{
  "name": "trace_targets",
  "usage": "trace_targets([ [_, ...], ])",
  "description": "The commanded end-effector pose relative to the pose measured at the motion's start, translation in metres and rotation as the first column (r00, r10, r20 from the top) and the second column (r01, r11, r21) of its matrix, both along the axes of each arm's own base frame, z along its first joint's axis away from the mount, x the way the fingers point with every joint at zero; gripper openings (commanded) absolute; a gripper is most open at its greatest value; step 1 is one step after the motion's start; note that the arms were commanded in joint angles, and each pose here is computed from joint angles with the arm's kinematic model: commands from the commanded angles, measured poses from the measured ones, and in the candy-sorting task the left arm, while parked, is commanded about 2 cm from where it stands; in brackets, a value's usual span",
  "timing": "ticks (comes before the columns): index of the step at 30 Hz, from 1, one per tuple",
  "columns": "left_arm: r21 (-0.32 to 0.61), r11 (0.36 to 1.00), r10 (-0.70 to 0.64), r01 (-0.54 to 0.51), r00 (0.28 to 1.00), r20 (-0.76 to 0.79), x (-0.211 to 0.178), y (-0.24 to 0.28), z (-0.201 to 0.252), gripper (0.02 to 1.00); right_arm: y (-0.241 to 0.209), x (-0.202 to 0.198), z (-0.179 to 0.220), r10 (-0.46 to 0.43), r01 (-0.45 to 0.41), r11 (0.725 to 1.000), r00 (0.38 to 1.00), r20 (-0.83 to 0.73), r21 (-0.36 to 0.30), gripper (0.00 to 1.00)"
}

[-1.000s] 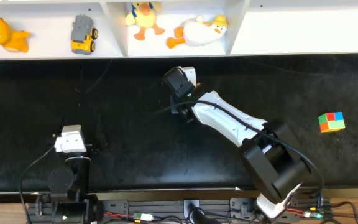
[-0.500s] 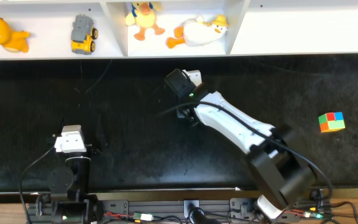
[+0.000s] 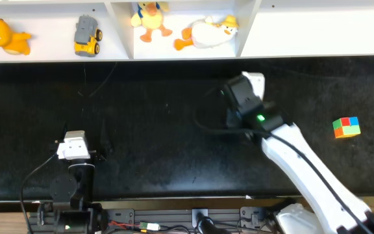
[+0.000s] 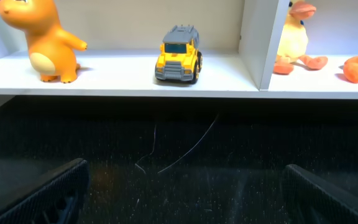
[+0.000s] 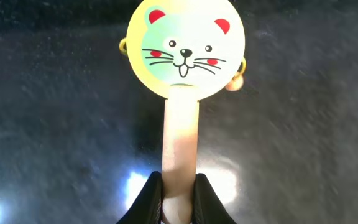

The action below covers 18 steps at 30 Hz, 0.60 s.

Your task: Store Toys

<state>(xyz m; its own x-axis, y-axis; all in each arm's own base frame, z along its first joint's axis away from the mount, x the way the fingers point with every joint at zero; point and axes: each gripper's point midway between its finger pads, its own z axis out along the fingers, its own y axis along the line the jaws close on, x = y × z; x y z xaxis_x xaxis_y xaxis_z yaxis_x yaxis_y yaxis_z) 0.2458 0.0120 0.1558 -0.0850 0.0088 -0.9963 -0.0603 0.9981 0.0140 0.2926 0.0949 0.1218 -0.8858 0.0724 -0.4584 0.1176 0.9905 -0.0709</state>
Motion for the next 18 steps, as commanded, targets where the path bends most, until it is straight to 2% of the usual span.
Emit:
trace_targets([
  [1, 0.02, 1.0, 0.007, -0.007, 1.0, 0.008, 0.0, 0.001, 0.001, 0.996, -0.03, -0.022, 0.01, 0.031, -0.029, 0.999, 0.998, 0.059, -0.03, 0.049],
  [3, 0.02, 1.0, 0.007, -0.007, 1.0, 0.008, 0.0, 0.001, 0.001, 0.998, -0.045, -0.03, 0.013, 0.04, -0.034, 0.997, 0.996, 0.082, -0.069, 0.051],
  [10, 0.02, 1.0, 0.007, -0.007, 1.0, 0.008, 0.0, 0.001, 0.001, 0.998, -0.08, -0.028, 0.027, 0.015, 0.0, 0.993, 0.991, 0.13, -0.117, 0.042],
  [18, 0.02, 1.0, 0.007, -0.007, 1.0, 0.008, 0.0, 0.001, 0.001, 0.998, -0.098, 0.002, 0.029, 0.028, -0.007, 0.993, 0.983, 0.179, -0.119, 0.045],
])
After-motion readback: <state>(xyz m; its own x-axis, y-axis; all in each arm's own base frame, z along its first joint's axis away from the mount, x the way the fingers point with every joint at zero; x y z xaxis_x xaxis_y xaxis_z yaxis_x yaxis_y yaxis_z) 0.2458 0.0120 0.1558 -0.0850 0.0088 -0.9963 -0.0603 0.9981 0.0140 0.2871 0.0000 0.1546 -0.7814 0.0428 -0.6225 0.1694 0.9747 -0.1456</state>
